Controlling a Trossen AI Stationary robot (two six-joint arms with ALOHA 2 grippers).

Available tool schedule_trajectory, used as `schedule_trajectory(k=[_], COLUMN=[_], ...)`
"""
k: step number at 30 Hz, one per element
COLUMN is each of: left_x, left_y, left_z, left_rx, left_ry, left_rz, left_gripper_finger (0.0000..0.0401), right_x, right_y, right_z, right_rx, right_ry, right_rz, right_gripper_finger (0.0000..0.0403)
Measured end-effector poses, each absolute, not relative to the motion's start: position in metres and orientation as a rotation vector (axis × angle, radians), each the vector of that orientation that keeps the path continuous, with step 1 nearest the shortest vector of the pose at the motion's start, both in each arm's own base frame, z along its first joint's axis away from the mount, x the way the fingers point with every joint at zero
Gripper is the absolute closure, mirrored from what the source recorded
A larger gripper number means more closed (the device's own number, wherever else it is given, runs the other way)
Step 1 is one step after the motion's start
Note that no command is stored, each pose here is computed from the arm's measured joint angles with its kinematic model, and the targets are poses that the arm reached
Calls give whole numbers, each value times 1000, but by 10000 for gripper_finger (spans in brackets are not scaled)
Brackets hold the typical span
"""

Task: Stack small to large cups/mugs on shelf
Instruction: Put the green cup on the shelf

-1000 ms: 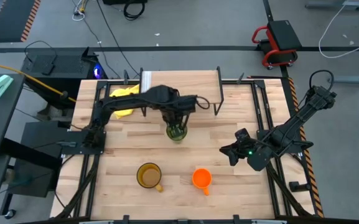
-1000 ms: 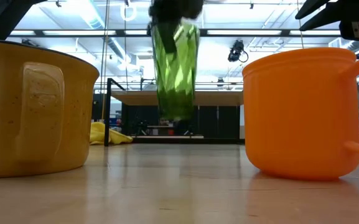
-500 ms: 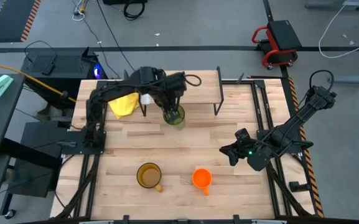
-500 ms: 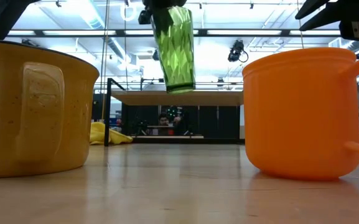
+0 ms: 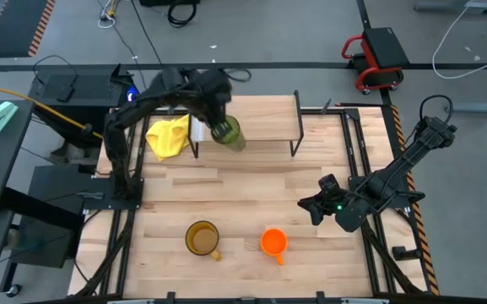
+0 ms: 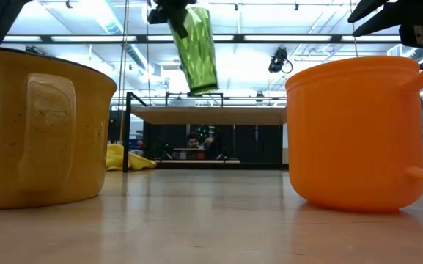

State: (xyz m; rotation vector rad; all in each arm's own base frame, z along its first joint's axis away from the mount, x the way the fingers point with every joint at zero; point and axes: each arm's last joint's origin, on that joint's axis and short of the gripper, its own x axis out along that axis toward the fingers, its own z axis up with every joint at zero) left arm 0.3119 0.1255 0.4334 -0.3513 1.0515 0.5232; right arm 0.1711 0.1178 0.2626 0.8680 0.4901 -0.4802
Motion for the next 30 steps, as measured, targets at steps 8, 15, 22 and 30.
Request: schedule_trajectory(k=[8, 15, 22, 30], left_x=[280, 262, 260, 270], left_y=[174, 199, 210, 222], left_z=[440, 440, 434, 419], left_rx=[-427, -472, -513, -524], left_ry=[1009, 998, 1007, 1053], left_rz=[672, 750, 752, 757], left_gripper_finger=[389, 389, 389, 389], right_x=[172, 174, 178, 178], right_y=[116, 113, 108, 108], right_z=[263, 263, 263, 263], right_rx=[872, 877, 866, 852], right_ry=[486, 478, 470, 466], right_rz=[-490, -505, -524, -520], right_gripper_finger=[309, 309, 309, 309])
